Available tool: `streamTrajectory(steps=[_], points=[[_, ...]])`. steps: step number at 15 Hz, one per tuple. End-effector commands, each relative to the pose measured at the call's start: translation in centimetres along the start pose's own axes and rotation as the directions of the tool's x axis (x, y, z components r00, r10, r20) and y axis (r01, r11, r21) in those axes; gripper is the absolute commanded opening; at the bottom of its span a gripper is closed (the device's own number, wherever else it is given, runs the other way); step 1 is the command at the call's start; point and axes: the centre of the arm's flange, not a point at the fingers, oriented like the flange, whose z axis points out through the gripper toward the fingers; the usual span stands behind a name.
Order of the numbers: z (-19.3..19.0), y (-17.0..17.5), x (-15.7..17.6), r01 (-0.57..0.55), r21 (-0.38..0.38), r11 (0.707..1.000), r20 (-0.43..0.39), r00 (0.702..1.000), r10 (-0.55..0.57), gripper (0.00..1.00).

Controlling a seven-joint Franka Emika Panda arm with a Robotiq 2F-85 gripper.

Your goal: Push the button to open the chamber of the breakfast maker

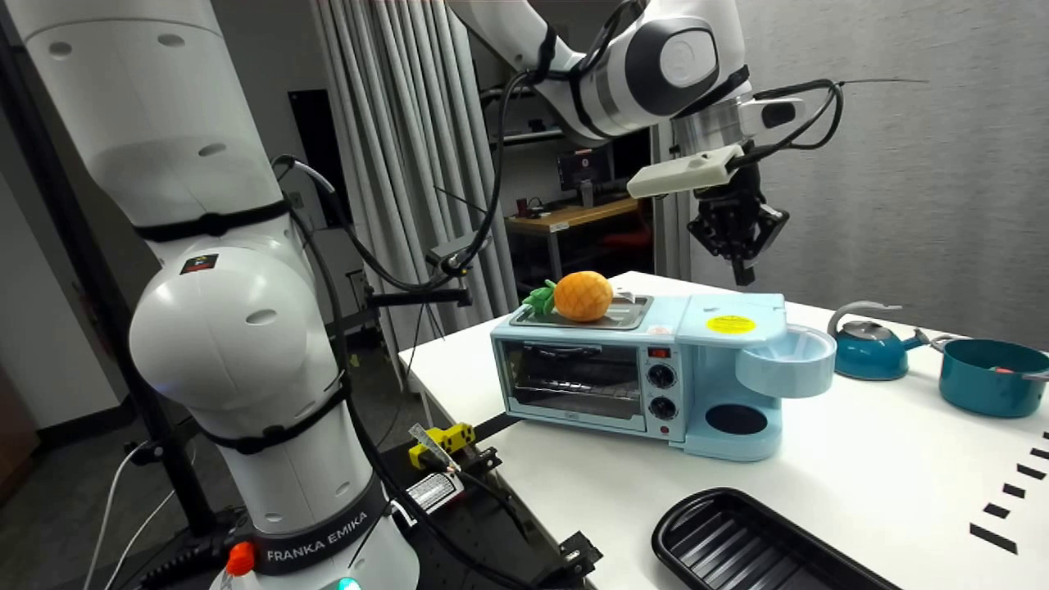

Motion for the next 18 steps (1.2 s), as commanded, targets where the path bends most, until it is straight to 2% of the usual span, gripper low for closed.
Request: streamTrajectory(steps=[1,2,3,11,13,18], points=[[-1.9,0.0,-2.4,-0.012,0.002,1.000,-0.072,0.997,0.012,0.26],[-2.2,0.0,-2.7,-0.013,0.003,1.000,-0.083,0.997,0.013,0.27],[-2.5,0.0,-2.9,-0.012,0.003,1.000,-0.093,0.996,0.013,0.34],[-3.9,-0.2,-4.6,-0.015,-0.001,1.000,-0.134,0.991,0.015,0.94],[-4.2,-0.2,-4.9,-0.016,-0.002,1.000,-0.138,0.990,0.016,1.00],[-4.8,-0.2,-5.8,-0.021,0.007,1.000,-0.147,0.989,0.022,1.00]])
